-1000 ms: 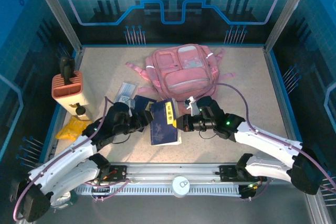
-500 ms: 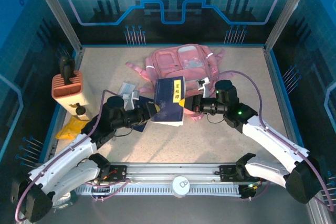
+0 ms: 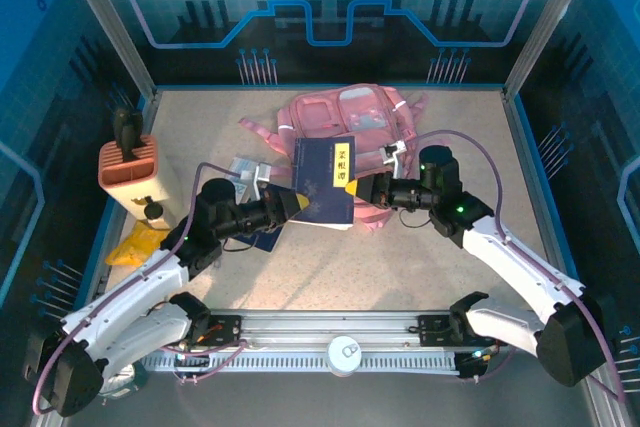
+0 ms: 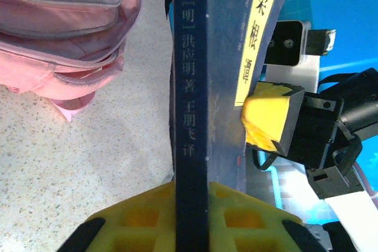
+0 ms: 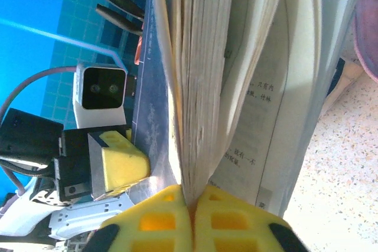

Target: Pack the student bag

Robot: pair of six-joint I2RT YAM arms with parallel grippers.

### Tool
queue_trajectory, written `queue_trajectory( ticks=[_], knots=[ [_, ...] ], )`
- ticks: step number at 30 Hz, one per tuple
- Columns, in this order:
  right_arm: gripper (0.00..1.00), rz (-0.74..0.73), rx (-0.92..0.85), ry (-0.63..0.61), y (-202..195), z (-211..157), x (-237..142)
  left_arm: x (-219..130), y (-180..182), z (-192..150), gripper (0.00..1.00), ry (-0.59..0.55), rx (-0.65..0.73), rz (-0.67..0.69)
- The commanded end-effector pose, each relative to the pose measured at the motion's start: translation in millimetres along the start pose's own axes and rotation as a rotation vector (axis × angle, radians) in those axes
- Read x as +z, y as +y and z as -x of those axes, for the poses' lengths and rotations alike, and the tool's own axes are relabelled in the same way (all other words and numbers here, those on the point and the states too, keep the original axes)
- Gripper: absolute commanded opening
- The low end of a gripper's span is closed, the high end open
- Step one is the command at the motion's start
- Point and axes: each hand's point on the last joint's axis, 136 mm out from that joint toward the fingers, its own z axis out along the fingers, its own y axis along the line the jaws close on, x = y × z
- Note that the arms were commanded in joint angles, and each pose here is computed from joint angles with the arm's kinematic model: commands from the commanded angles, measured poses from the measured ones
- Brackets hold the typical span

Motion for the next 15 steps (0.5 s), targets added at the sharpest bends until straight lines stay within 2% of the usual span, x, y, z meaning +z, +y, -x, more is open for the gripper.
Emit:
queue_trajectory(
  ticks=[1, 3, 4, 6, 8, 11, 15],
  knots=[
    [0.3, 0.033, -0.036, -0.014, 7.6, 3.4, -7.4, -2.1, -38.0, 12.9, 0.09, -0.025, 0.048, -0.107],
    [0.43, 0.038, -0.025, -0.011, 6.7, 0.8, -8.7, -1.2, -47.0, 17.1, 0.05, -0.033, 0.05, -0.132],
    [0.55, 0.039, -0.022, -0.006, 5.7, -1.6, -9.0, -1.3, -54.4, 20.4, 0.04, -0.043, 0.058, -0.154],
    [0.73, 0.022, -0.004, 0.004, -1.2, -6.5, -9.1, -1.5, -64.9, 26.1, 0.01, -0.067, 0.067, -0.196],
    [0.86, -0.007, 0.031, 0.008, -10.2, -10.6, -9.1, -2.0, -73.1, 32.4, 0.0, -0.096, 0.065, -0.23],
    [0.95, 0.026, 0.06, 0.017, -5.9, -15.3, -6.4, 0.4, -82.9, 36.9, 0.0, -0.103, 0.077, -0.261],
    [0.96, 0.115, 0.041, 0.021, 18.8, -16.8, -3.9, 10.0, -77.4, 40.2, 0.0, -0.1, 0.08, -0.232]
  ],
)
